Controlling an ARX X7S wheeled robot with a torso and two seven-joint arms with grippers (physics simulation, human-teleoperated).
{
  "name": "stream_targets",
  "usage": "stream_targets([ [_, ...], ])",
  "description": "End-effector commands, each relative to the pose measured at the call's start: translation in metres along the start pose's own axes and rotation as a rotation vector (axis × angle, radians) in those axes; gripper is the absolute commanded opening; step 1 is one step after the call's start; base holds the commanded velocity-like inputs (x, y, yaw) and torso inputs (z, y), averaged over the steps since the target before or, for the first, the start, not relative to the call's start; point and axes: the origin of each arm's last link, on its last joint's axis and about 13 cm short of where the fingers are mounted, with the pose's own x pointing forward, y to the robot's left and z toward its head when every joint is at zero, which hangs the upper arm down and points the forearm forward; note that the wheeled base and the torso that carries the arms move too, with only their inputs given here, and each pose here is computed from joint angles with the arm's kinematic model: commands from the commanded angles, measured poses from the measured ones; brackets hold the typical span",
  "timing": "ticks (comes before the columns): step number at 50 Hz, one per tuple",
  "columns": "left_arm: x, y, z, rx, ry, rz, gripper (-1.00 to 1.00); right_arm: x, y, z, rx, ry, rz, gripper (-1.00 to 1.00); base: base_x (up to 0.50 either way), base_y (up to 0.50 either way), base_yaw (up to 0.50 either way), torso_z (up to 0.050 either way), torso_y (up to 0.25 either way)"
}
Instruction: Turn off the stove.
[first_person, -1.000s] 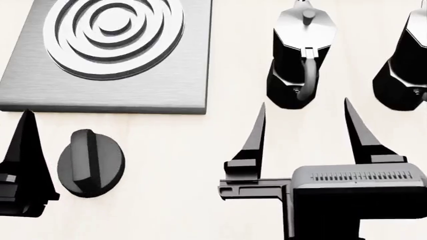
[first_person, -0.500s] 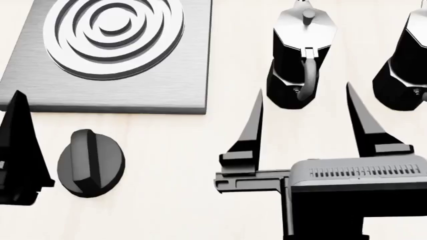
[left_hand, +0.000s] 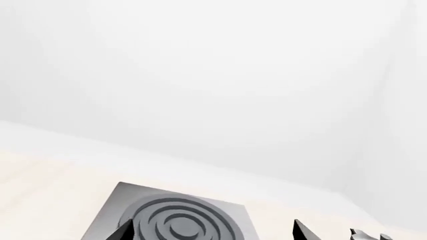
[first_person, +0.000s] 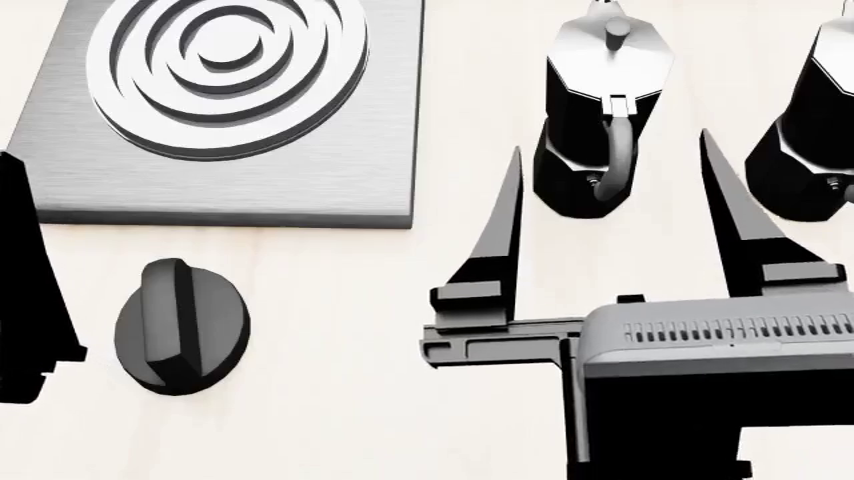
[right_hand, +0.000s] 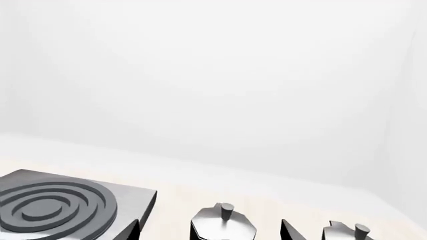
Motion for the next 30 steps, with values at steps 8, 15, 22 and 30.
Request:
stream_targets([
  [8, -0.003, -0.004, 0.011, -0.028, -0.029, -0.018, 1.0, 0.004, 0.0, 0.008, 0.003, -0.034, 0.007, 1.0, 0.0, 0.0, 0.0, 0.0, 0.0],
  [15, -0.005, -0.005, 0.017, -0.036, -0.042, -0.026, 1.0, 0.003, 0.001, 0.011, 0.001, -0.05, 0.009, 1.0, 0.0, 0.0, 0.0, 0.0, 0.0],
  [22, -0.006, -0.005, 0.019, -0.038, -0.05, -0.032, 1.0, 0.003, 0.001, 0.016, -0.004, -0.065, 0.013, 1.0, 0.0, 0.0, 0.0, 0.0, 0.0],
  [30, -0.005, -0.005, 0.022, -0.031, -0.066, -0.036, 1.0, 0.003, -0.001, 0.023, -0.023, -0.076, 0.013, 1.0, 0.0, 0.0, 0.0, 0.0, 0.0],
])
